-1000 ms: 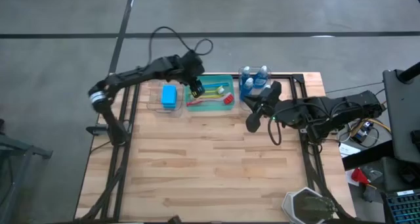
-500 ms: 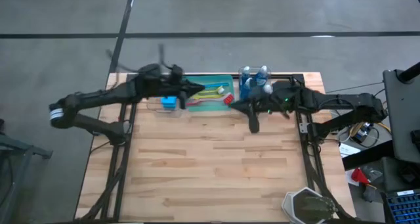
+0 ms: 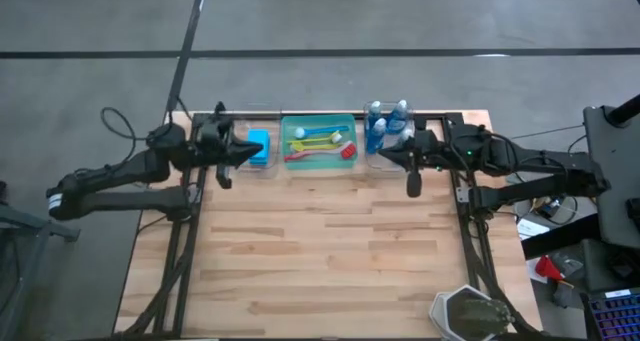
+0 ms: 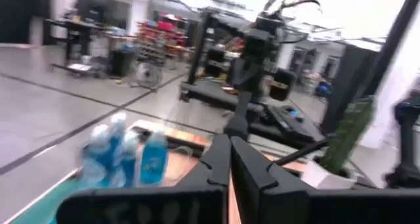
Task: Pick & Place Kitchen Sink Supplies
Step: Return to home position
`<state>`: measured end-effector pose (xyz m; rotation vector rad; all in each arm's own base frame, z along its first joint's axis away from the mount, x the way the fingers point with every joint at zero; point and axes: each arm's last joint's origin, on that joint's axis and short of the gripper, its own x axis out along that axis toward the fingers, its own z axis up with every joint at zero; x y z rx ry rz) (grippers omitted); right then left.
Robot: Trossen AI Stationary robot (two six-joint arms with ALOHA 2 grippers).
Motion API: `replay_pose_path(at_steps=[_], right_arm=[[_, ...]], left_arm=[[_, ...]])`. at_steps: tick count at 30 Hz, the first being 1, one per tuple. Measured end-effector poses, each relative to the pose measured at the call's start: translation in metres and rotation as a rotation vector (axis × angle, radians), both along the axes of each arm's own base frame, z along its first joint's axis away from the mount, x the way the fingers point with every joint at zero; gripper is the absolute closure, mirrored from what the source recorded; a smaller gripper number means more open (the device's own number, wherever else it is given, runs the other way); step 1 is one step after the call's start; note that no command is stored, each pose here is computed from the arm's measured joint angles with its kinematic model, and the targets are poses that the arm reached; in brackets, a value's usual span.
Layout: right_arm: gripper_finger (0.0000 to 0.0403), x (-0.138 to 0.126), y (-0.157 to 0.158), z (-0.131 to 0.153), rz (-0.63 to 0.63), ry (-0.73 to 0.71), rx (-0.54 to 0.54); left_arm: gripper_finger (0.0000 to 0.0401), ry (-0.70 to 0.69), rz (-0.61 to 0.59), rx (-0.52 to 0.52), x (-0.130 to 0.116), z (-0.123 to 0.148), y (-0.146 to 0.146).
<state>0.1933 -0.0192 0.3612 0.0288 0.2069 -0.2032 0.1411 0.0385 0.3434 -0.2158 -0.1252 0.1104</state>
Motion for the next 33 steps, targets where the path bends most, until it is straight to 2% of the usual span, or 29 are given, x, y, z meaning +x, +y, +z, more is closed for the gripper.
replay_pose_path(at_steps=[4, 9, 13, 16, 22, 26, 29, 33], right_arm=[[0.0394, -0.015, 0.002, -0.018, 0.016, -0.043, -0.008], [0.0394, -0.038, 0.002, -0.041, -0.034, -0.012, 0.005], [0.0394, -0.054, 0.006, -0.056, 0.057, -0.026, 0.026], [0.0394, -0.066, 0.008, -0.066, 0.073, -0.044, 0.022], [0.0394, -0.083, 0.009, -0.074, 0.086, -0.094, -0.057], [0.0394, -0.086, 0.009, -0.087, 0.085, -0.096, -0.067], [0.0394, -0.084, 0.009, -0.100, 0.083, -0.143, -0.025], [0.0394, -0.084, 0.011, -0.116, 0.121, -0.237, 0.014]], left_arm=[[0.0392, 0.019, 0.027, -0.049, -0.013, -0.036, -0.003], [0.0394, -0.117, -0.017, 0.003, -0.027, -0.058, -0.009], [0.0394, -0.130, -0.023, 0.012, -0.036, -0.077, -0.012], [0.0394, -0.152, -0.013, 0.008, -0.041, -0.086, -0.013], [0.0394, -0.139, 0.013, 0.023, -0.045, -0.112, -0.014], [0.0394, -0.100, 0.012, -0.035, -0.043, -0.144, -0.013], [0.0394, -0.212, 0.028, -0.011, -0.045, -0.145, -0.013], [0.0394, -0.186, 0.051, 0.090, -0.046, -0.141, -0.013]])
